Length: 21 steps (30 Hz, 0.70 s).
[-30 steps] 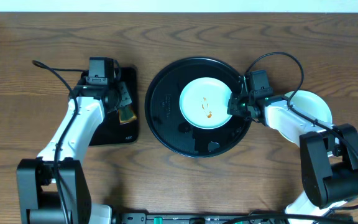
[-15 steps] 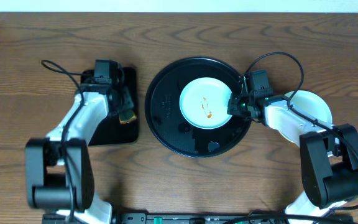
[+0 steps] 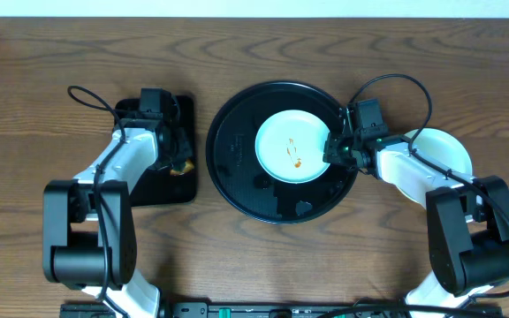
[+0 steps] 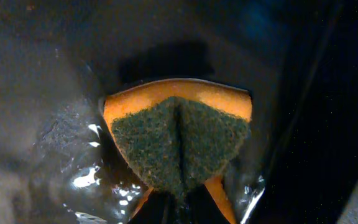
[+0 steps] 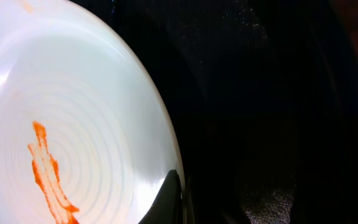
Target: Clean dirty plates on tray and stack at the side
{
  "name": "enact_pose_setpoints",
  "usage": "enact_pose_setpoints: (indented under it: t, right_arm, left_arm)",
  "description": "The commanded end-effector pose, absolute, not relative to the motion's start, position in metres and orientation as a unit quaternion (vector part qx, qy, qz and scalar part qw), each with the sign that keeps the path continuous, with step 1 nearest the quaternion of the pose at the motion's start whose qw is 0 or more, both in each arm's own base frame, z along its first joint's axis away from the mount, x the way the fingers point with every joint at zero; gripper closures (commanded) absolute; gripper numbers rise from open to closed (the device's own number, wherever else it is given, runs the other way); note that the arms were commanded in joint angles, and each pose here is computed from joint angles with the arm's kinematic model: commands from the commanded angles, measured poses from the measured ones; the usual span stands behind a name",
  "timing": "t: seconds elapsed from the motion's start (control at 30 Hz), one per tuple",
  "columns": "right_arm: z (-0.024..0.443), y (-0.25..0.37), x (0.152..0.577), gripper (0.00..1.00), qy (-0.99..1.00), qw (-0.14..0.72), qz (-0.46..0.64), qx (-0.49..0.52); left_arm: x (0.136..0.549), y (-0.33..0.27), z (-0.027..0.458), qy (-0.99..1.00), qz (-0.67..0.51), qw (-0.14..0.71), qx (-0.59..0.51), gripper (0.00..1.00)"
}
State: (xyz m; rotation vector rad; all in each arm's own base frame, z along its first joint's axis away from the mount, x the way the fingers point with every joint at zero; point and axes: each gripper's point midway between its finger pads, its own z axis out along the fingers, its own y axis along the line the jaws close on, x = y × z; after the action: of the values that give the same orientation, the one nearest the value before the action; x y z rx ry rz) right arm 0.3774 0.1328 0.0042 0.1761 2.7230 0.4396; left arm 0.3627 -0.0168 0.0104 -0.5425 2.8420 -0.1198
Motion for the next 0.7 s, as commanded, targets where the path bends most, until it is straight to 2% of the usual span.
enact_pose_setpoints:
  t: [0.0, 0.3, 0.67]
  right_arm:
    - [0.003, 0.135, 0.373, 0.99, 0.97, 0.183, 0.151, 0.046]
    - [0.003, 0.135, 0.373, 0.99, 0.97, 0.184, 0.15, 0.043]
    - [0.003, 0.135, 0.373, 0.99, 0.97, 0.184, 0.15, 0.042]
  left_arm:
    - [0.367, -0.017, 0.035, 0.969, -0.048, 0.154, -0.188, 0.93]
    - [0.37, -0.017, 0.084, 0.958, -0.061, 0.212, -0.184, 0.92]
    - [0.369, -0.017, 0.093, 0.955, -0.064, 0.223, -0.184, 0.93]
